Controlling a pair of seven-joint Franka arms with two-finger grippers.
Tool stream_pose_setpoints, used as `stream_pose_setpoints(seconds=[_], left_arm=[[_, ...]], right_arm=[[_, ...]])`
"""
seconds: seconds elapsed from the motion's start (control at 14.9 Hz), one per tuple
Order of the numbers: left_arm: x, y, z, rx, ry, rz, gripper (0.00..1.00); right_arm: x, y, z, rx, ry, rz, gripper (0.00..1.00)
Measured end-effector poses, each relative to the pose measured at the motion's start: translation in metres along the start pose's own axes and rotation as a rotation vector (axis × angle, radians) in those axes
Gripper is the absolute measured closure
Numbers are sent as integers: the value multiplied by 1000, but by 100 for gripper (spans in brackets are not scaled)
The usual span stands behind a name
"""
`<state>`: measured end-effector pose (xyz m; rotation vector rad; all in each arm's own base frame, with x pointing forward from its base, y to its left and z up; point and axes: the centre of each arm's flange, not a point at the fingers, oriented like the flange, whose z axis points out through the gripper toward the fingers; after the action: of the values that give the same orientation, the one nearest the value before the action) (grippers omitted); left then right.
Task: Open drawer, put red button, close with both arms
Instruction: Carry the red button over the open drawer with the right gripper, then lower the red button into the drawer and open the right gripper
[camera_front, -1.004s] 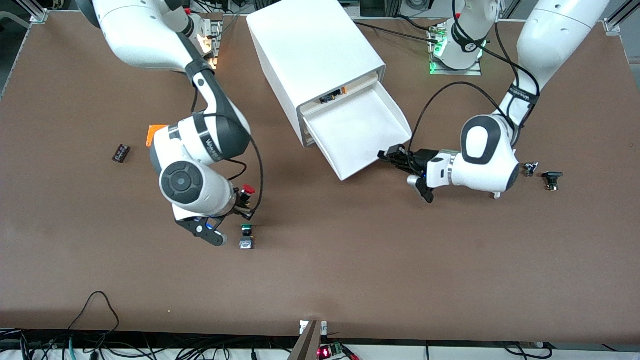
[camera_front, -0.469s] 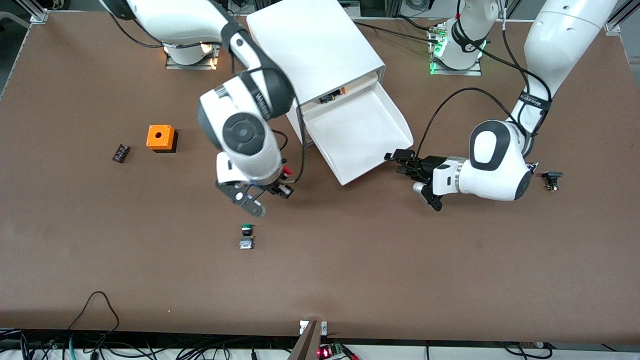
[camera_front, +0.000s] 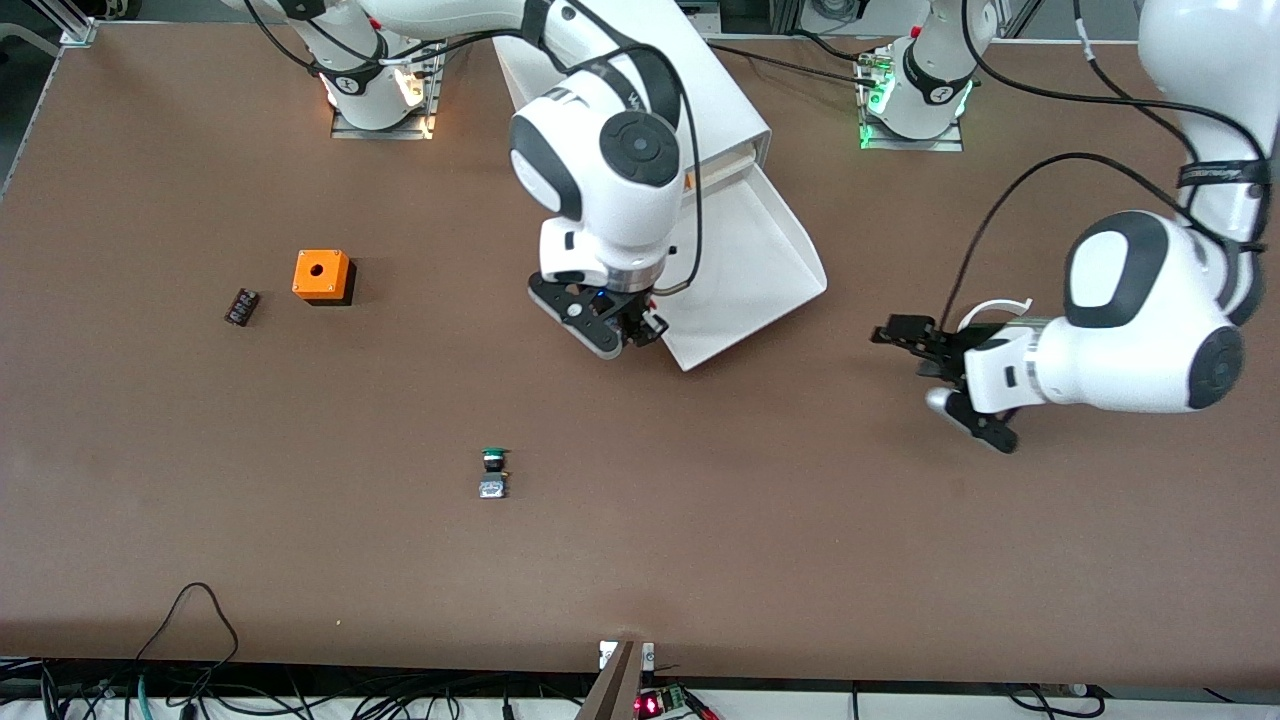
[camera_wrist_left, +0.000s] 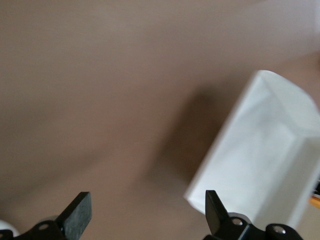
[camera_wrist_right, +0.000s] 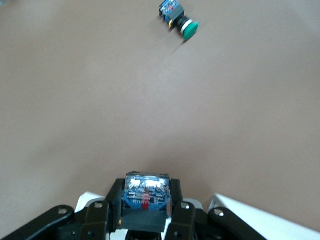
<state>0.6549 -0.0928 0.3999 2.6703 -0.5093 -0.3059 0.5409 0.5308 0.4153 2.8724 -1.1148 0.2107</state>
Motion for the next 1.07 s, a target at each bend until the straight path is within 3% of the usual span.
stream_pose_setpoints(seconds=[0.27, 0.4, 0.67, 0.94, 1.07], left_arm=[[-2, -4, -44, 248, 34, -94, 0], [-6, -3, -72, 335, 72, -105, 0], [-19, -27, -115, 358, 140, -156, 0], [-18, -39, -110, 359, 133, -184, 0], [-18, -47, -107, 388, 132, -261, 0]], right_arm=[[-48, -11, -15, 99, -11, 121, 59], [-68, -15, -15, 139, -24, 179, 59], [-82, -25, 10, 175, -26, 241, 59], [-94, -32, 44, 189, -1, 280, 59], [-103, -33, 52, 191, 0, 291, 59]])
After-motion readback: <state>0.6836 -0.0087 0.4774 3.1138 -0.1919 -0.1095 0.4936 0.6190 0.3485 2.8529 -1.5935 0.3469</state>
